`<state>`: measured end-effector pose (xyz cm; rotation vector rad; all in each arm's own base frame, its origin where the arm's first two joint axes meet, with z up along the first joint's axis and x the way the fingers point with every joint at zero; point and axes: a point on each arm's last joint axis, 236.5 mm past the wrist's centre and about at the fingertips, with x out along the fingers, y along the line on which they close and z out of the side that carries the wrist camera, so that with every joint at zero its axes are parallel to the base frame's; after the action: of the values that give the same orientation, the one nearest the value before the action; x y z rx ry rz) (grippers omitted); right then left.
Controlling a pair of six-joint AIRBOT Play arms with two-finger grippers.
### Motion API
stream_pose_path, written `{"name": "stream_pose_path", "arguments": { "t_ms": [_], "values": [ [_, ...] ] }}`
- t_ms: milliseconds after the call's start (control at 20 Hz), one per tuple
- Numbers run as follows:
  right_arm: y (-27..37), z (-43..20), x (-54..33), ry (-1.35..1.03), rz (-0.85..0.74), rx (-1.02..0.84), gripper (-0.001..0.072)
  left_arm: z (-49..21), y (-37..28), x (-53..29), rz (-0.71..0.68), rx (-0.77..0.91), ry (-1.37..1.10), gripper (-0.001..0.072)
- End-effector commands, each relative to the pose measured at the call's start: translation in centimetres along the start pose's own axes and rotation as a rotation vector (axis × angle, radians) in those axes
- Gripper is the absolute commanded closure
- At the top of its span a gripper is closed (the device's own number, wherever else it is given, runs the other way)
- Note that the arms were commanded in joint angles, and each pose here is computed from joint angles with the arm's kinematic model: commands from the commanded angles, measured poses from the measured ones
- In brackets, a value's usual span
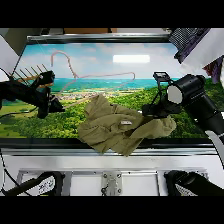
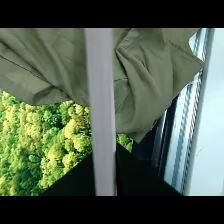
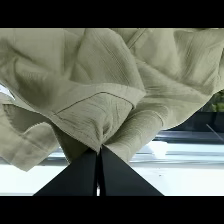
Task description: Fold the clothes and pants, and hang the long-sleeved shirts on hangers.
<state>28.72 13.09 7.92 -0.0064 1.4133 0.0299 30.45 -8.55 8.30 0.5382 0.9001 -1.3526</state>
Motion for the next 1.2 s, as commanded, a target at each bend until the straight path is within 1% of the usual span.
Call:
{"name": "stream_pose_path", "arguments": {
  "t_ms": [0, 200, 350, 600, 700, 850, 1150],
  "values": [
    [0.2, -0.1, 0.0, 0.005, 0.006, 0.000, 0.0701, -1.7, -1.8, 2.7, -0.027, 0.042, 0.020, 0.0694],
    [0.1, -0.2, 0.0, 0.006, 0.005, 0.000, 0.0701, -3.0, -4.5, 5.4, -0.084, 0.077, 0.028, 0.0693],
    [0.2, 0.1, -0.6, -0.008, 0.012, 0.002, 0.0701, -3.4, -5.5, 6.9, -0.087, 0.086, 0.035, 0.0693],
    [0.7, 1.5, -3.0, -0.069, 0.041, 0.005, 0.0701, -3.0, -7.0, 9.5, -0.130, 0.131, 0.054, 0.0693],
    [0.6, 1.4, -3.5, -0.066, 0.040, 0.006, 0.0701, -2.5, -7.2, 10.1, -0.130, 0.159, 0.060, 0.0693],
    [0.4, 0.9, -3.6, -0.045, 0.030, 0.006, 0.0701, -1.9, -6.4, 10.6, -0.091, 0.180, 0.061, 0.0693],
    [-0.1, -0.3, -3.6, 0.005, 0.007, -0.025, 0.0701, -2.5, -5.4, 10.0, -0.057, 0.140, 0.053, 0.0692]
  ]
}}
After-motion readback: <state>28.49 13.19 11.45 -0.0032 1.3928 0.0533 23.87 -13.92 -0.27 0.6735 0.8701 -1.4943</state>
